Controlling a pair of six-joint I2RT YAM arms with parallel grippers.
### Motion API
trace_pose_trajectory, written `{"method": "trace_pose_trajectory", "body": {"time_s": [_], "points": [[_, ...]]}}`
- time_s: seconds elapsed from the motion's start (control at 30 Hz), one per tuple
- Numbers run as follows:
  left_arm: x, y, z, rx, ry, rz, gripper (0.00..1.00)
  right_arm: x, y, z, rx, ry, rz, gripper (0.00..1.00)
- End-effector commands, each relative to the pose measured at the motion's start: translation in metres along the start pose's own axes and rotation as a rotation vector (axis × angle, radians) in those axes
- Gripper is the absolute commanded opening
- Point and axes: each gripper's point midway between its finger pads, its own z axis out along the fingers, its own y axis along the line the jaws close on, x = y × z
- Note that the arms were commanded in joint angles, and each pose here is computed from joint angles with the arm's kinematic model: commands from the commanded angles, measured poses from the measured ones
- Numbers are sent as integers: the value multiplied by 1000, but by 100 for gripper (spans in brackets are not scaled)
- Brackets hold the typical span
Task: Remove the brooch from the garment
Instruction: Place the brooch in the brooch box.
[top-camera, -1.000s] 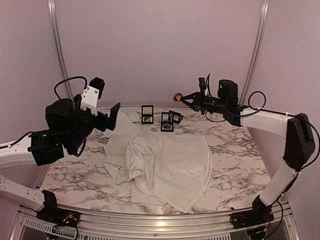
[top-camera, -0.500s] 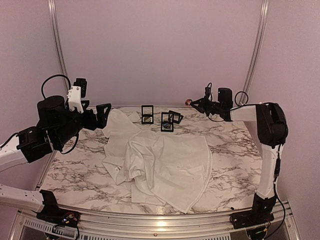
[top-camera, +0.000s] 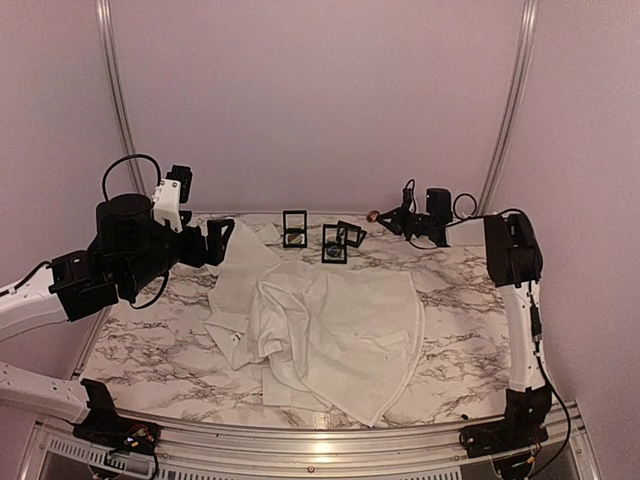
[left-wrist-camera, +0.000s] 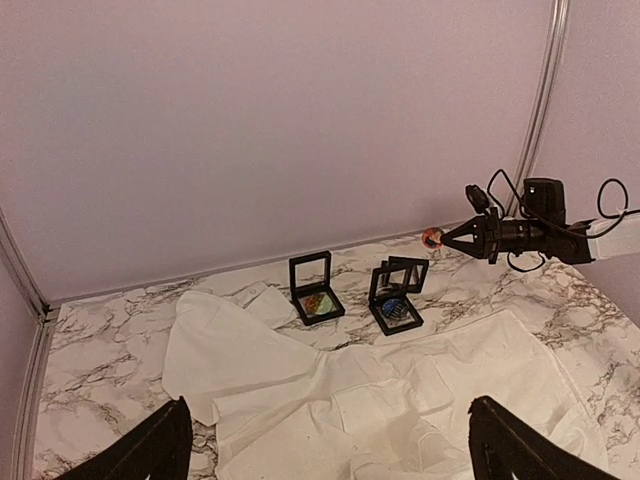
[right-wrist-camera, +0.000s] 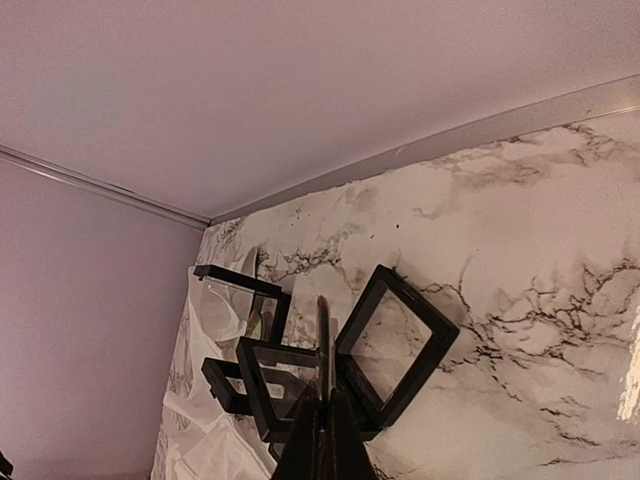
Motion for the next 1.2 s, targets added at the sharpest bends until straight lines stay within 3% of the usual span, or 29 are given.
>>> {"method": "trace_pose_trajectory", "body": {"time_s": [0.0,0.5,1.17], "points": [[-7,-4,2,16,3,-9,99,0,-5,8,-25,34,17,0],[-6,-5,3,25,10,-17,99,32,-25,27,-70,112,104,0],[-5,-2,-1,23,9,-15,99,33,-24,57,-104,121,131,0]]}}
